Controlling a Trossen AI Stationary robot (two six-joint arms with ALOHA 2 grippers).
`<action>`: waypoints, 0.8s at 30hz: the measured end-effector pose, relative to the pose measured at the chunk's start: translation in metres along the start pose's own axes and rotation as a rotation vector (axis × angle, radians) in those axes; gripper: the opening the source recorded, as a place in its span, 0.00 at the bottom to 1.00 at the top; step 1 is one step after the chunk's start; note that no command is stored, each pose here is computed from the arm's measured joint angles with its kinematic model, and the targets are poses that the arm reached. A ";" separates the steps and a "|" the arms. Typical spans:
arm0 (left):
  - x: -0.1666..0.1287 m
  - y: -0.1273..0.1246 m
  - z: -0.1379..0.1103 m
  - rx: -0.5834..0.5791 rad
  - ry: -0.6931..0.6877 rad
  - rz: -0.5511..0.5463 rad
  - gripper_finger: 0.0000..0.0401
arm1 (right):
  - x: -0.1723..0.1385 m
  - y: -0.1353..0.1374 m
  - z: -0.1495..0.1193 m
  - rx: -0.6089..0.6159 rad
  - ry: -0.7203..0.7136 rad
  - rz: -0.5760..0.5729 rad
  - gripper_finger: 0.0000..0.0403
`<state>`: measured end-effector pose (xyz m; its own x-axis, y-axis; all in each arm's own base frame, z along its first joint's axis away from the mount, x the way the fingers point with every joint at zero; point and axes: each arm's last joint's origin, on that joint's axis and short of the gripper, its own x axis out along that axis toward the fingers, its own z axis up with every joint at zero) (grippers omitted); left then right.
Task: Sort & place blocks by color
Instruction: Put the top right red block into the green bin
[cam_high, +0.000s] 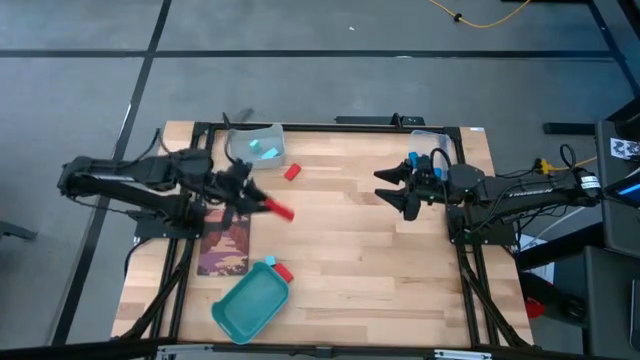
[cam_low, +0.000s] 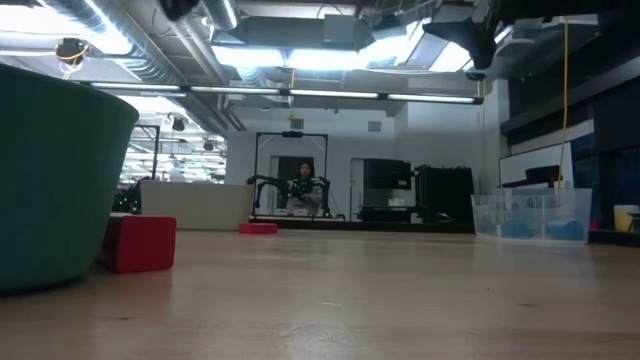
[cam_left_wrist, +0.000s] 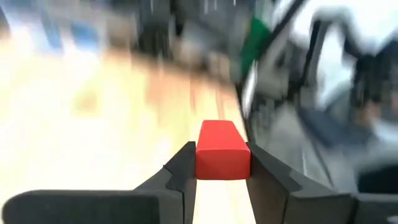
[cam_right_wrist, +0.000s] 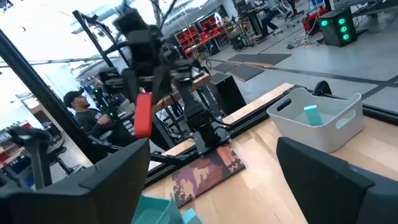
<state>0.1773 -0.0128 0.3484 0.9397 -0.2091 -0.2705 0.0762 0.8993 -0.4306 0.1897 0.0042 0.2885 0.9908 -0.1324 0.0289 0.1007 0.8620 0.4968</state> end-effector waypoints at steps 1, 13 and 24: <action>0.000 -0.007 0.001 -0.029 0.105 0.008 0.25 | 0.000 0.000 0.000 -0.002 0.005 -0.003 0.87; 0.080 -0.087 -0.054 -0.323 1.015 0.158 0.25 | -0.001 -0.006 -0.010 -0.027 0.108 -0.061 0.87; 0.144 -0.105 -0.140 -0.417 1.304 0.345 0.25 | -0.002 -0.009 -0.016 -0.059 0.167 -0.091 0.87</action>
<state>0.2574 -0.1912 0.2339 -0.1057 -0.4114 -0.9053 -0.4094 0.8477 -0.3374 0.1886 0.0042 0.2700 0.9781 -0.1324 -0.1604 0.1909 0.8780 0.4390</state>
